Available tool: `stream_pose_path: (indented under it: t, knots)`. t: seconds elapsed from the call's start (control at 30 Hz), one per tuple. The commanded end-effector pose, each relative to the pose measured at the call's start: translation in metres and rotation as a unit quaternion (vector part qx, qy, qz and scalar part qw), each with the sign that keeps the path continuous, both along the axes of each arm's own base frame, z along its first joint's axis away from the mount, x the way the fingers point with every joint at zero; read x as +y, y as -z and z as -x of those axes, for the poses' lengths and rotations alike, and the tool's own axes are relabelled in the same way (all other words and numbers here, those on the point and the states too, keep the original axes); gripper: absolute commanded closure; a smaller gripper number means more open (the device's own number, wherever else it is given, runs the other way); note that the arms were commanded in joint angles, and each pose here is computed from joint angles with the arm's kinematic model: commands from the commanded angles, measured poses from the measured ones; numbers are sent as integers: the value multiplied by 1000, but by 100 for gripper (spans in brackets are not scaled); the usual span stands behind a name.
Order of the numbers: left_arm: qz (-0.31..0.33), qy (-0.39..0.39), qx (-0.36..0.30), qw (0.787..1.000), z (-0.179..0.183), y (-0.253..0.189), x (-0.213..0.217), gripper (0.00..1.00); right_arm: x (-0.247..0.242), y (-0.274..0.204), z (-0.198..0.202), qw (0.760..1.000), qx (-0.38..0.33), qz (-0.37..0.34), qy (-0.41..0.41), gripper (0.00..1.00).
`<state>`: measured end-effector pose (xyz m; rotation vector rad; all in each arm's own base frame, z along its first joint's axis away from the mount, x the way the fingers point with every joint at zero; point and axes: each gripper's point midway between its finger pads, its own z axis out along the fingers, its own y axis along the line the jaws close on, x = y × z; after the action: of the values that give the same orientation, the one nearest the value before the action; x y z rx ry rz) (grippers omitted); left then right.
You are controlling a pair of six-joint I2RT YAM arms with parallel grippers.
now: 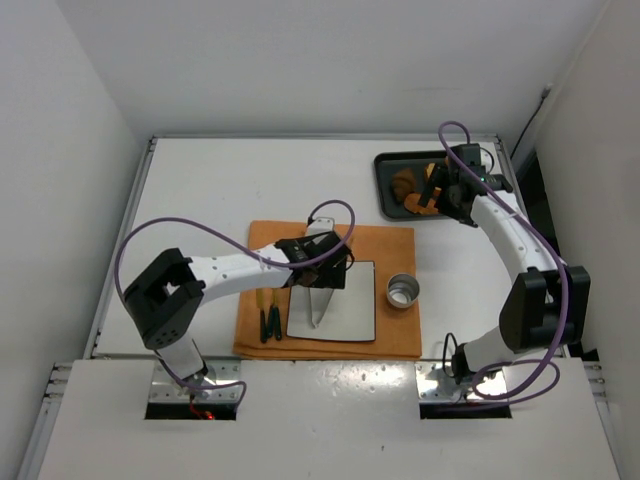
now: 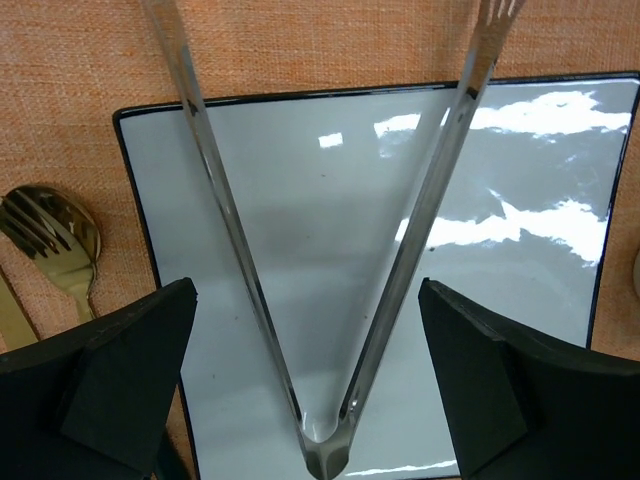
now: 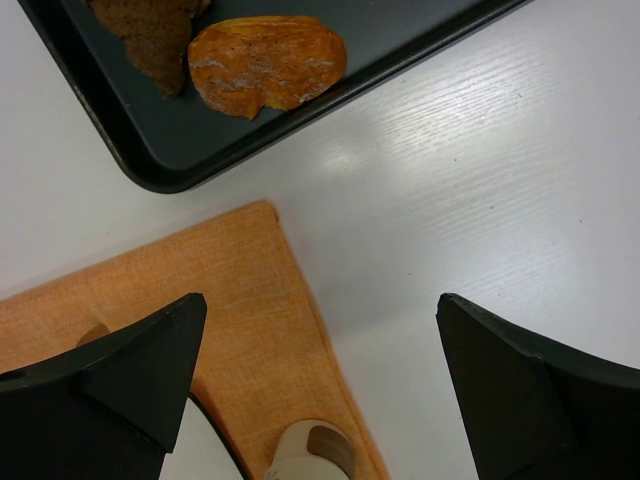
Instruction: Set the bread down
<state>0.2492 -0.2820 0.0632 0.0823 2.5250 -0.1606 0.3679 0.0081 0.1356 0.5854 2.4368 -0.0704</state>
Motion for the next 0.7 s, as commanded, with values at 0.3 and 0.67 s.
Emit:
stream_pose_path:
  t: [0.3,0.67]
  knots:
    - [2,-31,-24,999,-9,-3,-20,0,5,-18,-4,999,-32,-4,-13,0]
    - [-21,-42,-25,999,-9,9,-15,0,9,-15,-4,999,-32,-12,-19,0]
